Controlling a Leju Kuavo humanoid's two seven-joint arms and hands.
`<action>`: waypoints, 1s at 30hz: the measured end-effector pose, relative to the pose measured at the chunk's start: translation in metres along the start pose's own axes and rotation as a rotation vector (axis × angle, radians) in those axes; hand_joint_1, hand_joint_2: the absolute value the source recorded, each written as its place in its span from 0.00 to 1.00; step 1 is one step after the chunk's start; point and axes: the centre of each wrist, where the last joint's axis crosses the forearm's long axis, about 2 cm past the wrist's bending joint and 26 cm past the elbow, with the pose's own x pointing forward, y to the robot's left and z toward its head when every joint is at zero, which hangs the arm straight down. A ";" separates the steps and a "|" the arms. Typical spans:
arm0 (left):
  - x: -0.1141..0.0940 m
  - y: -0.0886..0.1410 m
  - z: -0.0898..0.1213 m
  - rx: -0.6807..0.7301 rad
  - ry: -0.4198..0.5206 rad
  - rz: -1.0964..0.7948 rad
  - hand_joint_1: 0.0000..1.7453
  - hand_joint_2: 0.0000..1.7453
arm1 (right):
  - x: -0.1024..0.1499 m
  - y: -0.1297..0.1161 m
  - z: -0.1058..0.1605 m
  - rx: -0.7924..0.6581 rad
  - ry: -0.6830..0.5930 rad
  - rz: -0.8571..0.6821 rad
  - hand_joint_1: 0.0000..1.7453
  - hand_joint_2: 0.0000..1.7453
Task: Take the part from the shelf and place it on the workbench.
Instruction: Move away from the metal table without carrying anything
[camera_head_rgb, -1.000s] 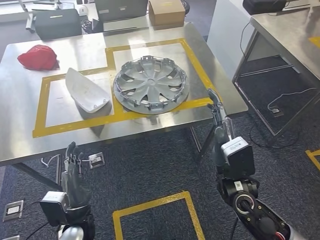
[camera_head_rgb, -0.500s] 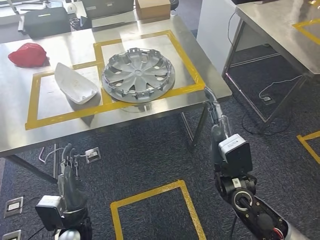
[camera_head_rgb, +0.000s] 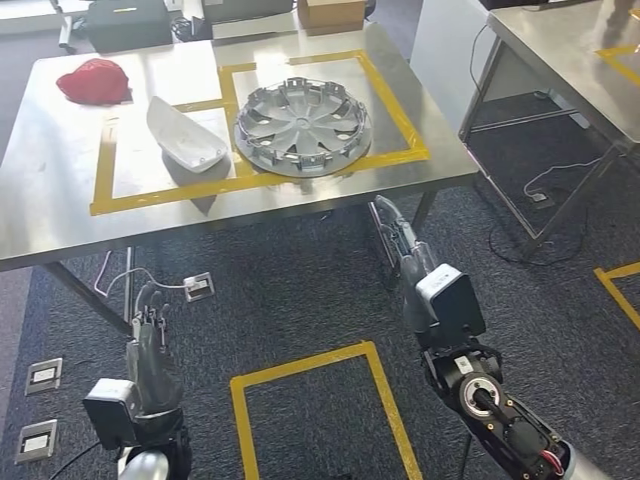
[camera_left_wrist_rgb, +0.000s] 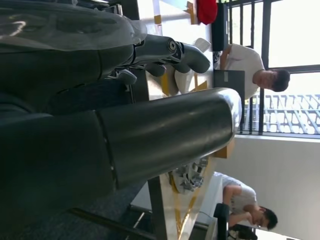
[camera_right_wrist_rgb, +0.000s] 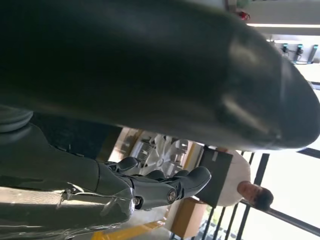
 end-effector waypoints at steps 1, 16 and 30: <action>0.000 0.000 0.000 0.004 0.003 -0.002 0.00 0.00 | -0.002 0.002 -0.003 0.013 0.002 -0.003 0.00 0.00; 0.002 0.003 0.001 0.031 0.011 -0.007 0.00 0.00 | -0.019 0.034 -0.026 0.145 0.058 -0.052 0.00 0.00; 0.004 0.003 0.000 0.036 0.003 -0.002 0.00 0.00 | -0.031 0.045 -0.030 0.187 0.101 -0.060 0.00 0.00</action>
